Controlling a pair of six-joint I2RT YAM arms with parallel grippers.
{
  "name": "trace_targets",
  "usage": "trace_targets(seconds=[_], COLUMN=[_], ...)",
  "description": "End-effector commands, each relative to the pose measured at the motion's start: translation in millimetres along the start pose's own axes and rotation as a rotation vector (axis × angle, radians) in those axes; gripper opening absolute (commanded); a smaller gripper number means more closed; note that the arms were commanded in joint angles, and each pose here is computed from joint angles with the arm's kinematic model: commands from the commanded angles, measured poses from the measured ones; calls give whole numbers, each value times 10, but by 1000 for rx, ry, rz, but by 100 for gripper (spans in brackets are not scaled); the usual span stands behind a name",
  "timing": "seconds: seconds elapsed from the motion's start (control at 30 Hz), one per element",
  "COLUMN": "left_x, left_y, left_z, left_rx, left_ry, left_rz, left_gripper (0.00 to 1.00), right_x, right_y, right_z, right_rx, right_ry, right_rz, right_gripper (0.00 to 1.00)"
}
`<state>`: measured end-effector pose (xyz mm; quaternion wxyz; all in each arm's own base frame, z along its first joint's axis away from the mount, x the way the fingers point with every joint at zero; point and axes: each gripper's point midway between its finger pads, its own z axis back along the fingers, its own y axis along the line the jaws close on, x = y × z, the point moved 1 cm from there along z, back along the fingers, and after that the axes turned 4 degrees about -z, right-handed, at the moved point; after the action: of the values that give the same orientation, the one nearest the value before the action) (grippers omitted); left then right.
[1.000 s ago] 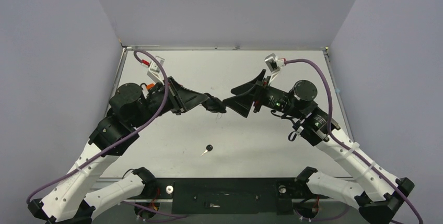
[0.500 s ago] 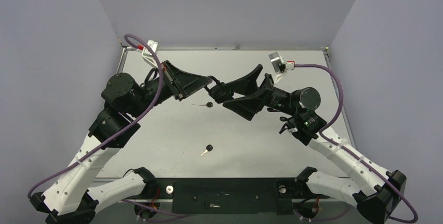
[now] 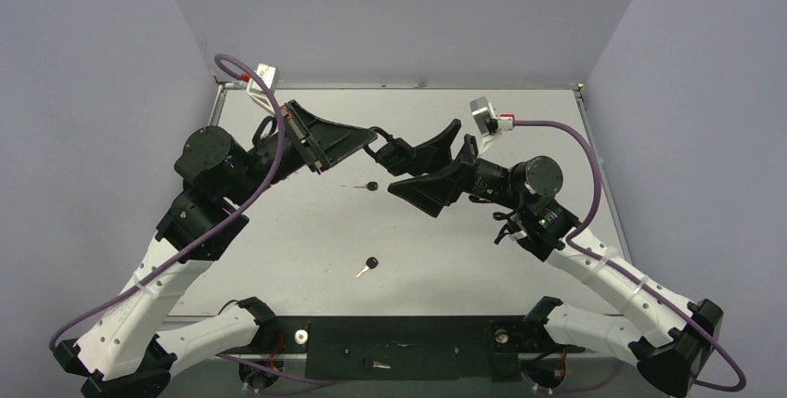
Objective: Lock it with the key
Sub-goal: Lock the lock.
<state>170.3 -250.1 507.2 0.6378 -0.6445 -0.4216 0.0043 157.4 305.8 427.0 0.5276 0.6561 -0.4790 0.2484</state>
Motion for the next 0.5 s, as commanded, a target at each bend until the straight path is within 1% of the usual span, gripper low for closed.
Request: trace_targets(seconds=[0.0,0.03,0.07,0.1,0.13,0.17,0.2,0.23,0.33,0.47], left_x=[328,330,333,333,337,334,331,330,314,248], left_y=[-654,-652,-657,-661,-663,-659,-656,-654,-639,-531], left_z=[163,163,165,165,165,163,162,161,159,183], left_rx=[-205,-204,-207,-208,-208,-208,-207,-207,-203,-168], left_ry=[-123,-124,-126,-125,-126,-125,-124,-124,-117,-98], left_rz=[-44,-44,-44,-46,-47,-48,-48,-49,-52,-62], left_gripper=[0,0,0,0,0,0,0,0,0,0], right_x=[203,204,202,208,207,213,205,212,243,337], right_y=[159,163,164,166,169,173,166,163,135,164], right_z=[5,9,15,20,30,38,46,57,98,158], right_rx=[57,60,60,59,58,56,53,48,33,26], right_ry=[-77,-81,-83,-86,-88,-91,-91,-94,-111,-139], right_rz=[34,33,28,27,25,26,23,22,16,15], right_gripper=[72,65,60,53,50,43,40,33,24,15])
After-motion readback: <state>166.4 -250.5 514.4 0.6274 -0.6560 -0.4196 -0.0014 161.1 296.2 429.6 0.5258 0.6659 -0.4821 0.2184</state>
